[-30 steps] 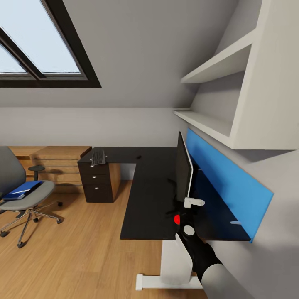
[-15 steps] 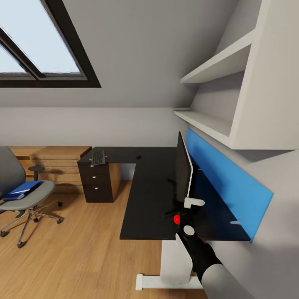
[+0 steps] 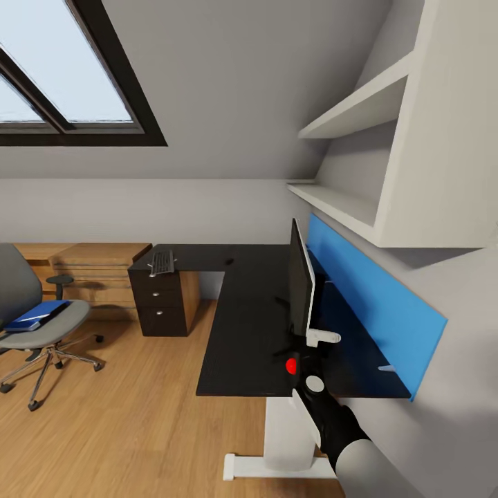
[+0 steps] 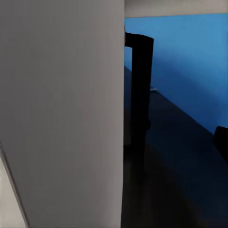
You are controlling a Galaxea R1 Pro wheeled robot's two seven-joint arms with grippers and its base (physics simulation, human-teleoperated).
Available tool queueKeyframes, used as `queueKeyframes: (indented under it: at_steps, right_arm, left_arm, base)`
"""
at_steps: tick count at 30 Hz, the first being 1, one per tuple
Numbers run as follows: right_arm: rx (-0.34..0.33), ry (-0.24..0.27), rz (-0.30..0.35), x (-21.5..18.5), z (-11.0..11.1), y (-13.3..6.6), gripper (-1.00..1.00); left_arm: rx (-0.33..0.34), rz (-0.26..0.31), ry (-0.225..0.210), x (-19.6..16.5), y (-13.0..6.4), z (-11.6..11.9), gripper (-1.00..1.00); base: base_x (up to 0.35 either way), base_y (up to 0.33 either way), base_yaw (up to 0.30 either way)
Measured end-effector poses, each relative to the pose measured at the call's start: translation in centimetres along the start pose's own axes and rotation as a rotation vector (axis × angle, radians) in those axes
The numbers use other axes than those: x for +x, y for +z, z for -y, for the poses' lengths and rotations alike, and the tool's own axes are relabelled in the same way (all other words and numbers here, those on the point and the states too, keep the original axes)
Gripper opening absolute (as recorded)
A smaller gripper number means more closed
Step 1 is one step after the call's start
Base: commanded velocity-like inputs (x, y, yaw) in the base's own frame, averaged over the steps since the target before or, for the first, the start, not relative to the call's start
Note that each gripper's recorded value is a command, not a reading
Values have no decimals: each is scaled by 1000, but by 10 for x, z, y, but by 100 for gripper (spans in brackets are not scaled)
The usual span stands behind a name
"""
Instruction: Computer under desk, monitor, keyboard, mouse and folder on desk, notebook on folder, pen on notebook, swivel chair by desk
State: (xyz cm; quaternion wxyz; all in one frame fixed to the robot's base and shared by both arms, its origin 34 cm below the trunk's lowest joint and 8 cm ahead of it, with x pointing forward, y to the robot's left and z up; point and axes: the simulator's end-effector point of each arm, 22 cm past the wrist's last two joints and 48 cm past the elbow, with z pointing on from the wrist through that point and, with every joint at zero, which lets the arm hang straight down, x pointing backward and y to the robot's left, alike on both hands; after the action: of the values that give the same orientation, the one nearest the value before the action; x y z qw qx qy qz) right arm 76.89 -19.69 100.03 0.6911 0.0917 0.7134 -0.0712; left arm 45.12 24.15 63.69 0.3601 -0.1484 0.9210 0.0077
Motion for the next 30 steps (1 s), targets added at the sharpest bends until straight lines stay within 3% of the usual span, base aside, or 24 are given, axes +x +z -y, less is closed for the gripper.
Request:
queueKeyframes:
  at_steps: [30]
  right_arm:
    - [-1,-1,0,0,-1,0,100]
  left_arm:
    - [0,0,0,0,0,0,100]
  base:
    - [0,0,0]
